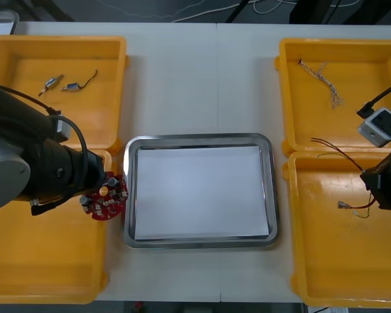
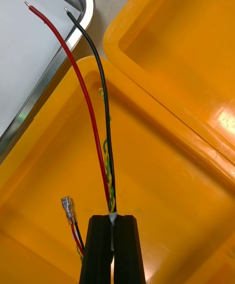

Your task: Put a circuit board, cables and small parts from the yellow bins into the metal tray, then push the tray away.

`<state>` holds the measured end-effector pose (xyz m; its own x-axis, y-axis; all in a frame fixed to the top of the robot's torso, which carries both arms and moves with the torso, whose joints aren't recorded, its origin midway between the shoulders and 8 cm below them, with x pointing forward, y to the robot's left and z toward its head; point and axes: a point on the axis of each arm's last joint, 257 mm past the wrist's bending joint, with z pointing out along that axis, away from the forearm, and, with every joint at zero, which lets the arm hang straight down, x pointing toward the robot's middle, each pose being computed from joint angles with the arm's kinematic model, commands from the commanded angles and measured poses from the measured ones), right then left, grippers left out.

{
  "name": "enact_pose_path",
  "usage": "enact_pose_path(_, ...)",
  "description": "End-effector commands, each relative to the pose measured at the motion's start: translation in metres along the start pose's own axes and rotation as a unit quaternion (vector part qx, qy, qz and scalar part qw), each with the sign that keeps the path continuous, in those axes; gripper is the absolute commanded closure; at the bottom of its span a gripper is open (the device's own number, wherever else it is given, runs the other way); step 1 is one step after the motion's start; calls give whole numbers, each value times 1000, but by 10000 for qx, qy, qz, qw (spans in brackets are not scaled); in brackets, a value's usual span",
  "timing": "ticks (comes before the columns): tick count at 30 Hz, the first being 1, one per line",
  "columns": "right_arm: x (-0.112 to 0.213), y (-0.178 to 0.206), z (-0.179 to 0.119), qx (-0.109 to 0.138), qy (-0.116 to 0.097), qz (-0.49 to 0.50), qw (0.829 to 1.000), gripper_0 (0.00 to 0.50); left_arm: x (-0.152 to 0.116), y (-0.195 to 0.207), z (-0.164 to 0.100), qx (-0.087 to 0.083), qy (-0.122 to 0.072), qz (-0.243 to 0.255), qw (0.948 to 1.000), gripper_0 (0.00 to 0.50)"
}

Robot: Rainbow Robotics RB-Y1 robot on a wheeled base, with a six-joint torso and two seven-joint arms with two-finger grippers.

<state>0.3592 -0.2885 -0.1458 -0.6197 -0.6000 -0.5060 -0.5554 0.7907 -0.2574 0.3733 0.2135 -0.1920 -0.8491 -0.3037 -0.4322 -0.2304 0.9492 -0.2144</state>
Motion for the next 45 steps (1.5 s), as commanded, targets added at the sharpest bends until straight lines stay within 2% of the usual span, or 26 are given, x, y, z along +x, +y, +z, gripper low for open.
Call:
enact_pose_path(1, -8, -4, -9, 156, -43, -95, 9998, 500, -12, -10, -5, -174, -197, -237, 9994, 500)
enact_pose_path(6, -8, -4, -9, 156, -43, -95, 9998, 500, -11, -16, -1, -225, -145, -217, 9994, 500)
enact_pose_path(12, -8, -4, -9, 156, -43, -95, 9998, 500, -9, -18, 13, -439, -23, -231, 9988, 500)
enact_pose_path(16, -8, -4, -9, 156, -43, -95, 9998, 500, -9, -22, 20, -532, -14, -195, 9984, 500)
enact_pose_path(21, -8, -4, -9, 156, -43, -95, 9998, 500, -6, -31, 23, -532, 23, -119, 9985, 500)
enact_pose_path(27, -8, -4, -9, 156, -43, -95, 9998, 500, 1, -45, 26, -431, 47, -7, 9991, 500)
enact_pose_path(30, -8, -4, -9, 156, -43, -95, 9998, 500, 4, -54, 29, -295, 40, 56, 9995, 500)
enact_pose_path(34, -8, -4, -9, 156, -43, -95, 9998, 500, 6, -64, 35, -219, -77, 206, 9995, 500)
enact_pose_path(45, -8, -4, -9, 156, -43, -95, 9998, 500, 18, -88, 45, 69, -194, 536, 9984, 500)
